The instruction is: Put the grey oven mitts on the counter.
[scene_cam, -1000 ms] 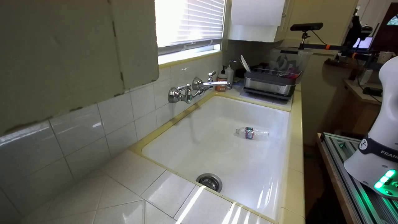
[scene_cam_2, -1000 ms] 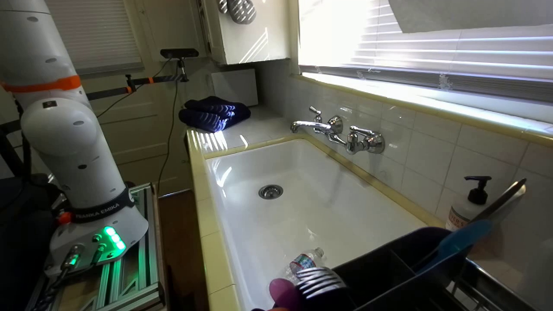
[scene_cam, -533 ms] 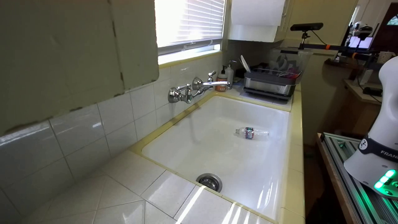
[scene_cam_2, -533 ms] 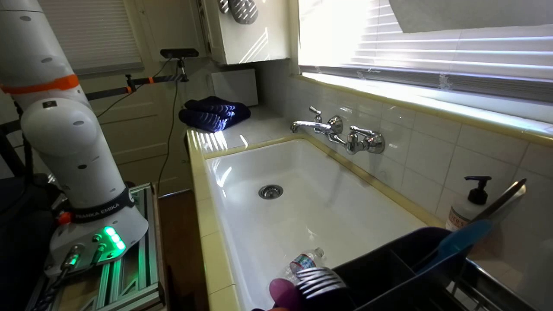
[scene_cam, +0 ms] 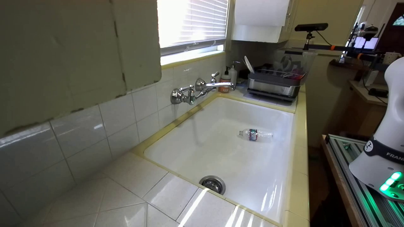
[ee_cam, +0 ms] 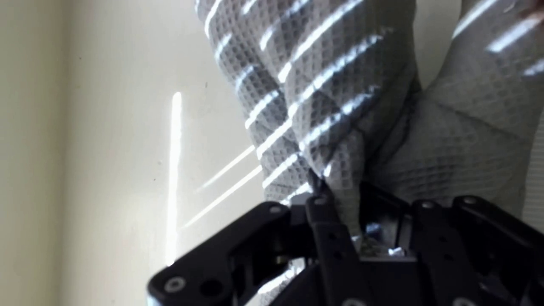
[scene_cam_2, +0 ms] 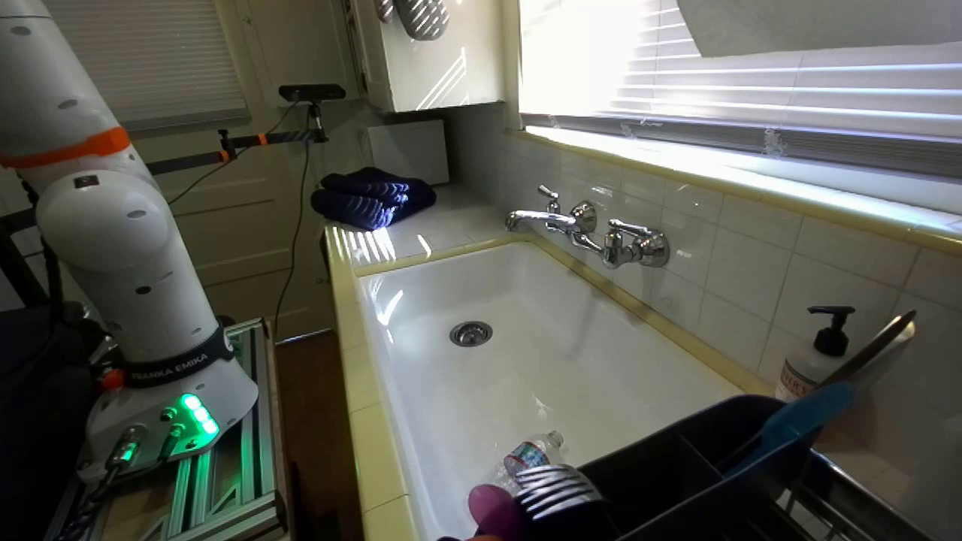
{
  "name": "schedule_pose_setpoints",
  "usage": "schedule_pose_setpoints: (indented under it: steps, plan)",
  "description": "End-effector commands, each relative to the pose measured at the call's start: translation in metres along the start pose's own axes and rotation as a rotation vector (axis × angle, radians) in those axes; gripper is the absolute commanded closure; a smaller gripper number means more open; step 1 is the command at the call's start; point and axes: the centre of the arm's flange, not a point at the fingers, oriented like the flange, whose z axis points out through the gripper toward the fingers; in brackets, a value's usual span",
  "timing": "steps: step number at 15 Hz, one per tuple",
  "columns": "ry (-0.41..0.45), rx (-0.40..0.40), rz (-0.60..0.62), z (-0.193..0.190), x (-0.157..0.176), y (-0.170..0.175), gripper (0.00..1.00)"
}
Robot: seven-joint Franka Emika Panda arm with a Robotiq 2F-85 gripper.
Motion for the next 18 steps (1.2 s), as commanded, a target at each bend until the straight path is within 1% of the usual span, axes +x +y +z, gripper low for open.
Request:
schedule_pose_setpoints:
  steps: [1,5,7,12,18]
  plan:
    - [0.012,-0.031,-0.019,-0.014,-0.005,-0.016,0.97]
    - [0.005,-0.052,-0.021,-0.019,-0.005,-0.018,0.97]
    - [-0.023,-0.074,-0.021,-0.02,-0.007,-0.017,0.97]
    - [-0.132,-0.133,-0.047,-0.024,-0.018,-0.014,0.97]
    - [-0.277,-0.155,-0.069,-0.028,-0.038,-0.012,0.97]
